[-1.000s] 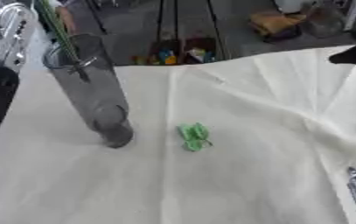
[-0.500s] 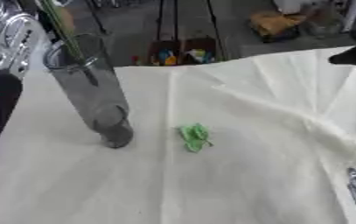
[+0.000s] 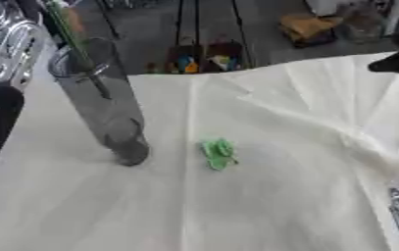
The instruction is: Arrange flowers into the vase.
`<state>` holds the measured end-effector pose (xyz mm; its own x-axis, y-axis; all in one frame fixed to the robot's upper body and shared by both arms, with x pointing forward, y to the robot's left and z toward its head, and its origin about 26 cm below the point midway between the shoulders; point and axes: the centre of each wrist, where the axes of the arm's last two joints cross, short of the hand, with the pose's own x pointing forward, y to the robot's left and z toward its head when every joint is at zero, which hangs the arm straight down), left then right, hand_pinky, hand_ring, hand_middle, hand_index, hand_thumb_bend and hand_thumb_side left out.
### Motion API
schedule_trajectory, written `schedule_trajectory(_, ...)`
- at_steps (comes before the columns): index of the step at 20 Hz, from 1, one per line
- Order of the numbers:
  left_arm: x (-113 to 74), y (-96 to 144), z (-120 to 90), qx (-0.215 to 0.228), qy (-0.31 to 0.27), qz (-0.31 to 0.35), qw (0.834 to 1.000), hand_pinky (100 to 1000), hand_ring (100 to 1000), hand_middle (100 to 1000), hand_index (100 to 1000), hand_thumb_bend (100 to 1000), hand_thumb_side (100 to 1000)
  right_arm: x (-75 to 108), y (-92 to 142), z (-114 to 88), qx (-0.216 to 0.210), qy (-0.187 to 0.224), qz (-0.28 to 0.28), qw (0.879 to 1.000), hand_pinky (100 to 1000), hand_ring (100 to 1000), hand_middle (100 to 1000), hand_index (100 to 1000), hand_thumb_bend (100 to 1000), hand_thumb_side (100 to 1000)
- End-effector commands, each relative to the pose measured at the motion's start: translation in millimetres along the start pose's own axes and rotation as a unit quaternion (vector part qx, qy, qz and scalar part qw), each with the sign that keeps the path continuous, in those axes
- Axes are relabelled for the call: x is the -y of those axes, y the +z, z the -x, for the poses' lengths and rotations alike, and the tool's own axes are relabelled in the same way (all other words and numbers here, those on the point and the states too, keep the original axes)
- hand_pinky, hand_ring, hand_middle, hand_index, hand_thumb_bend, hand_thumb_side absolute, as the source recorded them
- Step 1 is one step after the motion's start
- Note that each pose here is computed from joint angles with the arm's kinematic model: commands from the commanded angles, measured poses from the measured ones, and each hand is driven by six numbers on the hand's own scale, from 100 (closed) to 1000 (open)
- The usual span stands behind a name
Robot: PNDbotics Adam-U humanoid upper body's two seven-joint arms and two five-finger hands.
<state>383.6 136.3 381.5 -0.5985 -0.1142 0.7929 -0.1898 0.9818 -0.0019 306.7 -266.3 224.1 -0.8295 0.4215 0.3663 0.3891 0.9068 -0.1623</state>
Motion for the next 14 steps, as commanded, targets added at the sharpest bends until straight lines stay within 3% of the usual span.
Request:
schedule_trajectory(1, -11.2, -6.0, -7.5, -0.04, -0.085, -0.097, 0.991, 100, 199, 106, 224, 100, 830, 2.4, -5.2, -4.4, 0.011, -0.004, 0.005, 1.0, 624, 558, 484, 738, 100, 996)
schedule_trajectory(6, -13.9, -5.6, -5.2, -0.037, -0.107, -0.094, 0.989, 100, 301, 180, 302, 111, 842, 2.5, -5.2, -4.3, 0.011, -0.004, 0.006, 1.0, 624, 558, 484, 738, 100, 996)
schedule_trajectory(9, -15.6, -5.0, -4.6, -0.034, -0.119, -0.085, 0.989, 238, 393, 229, 347, 100, 851, 2.6, -5.0, -4.2, 0.01, -0.003, 0.006, 1.0, 624, 558, 484, 738, 100, 996)
schedule_trajectory(14, -18.4, -4.7, -2.7, -0.038, -0.133, -0.071, 0.988, 385, 474, 297, 348, 100, 869, 2.7, -4.9, -4.2, 0.01, -0.004, 0.007, 1.0, 623, 557, 483, 737, 100, 995)
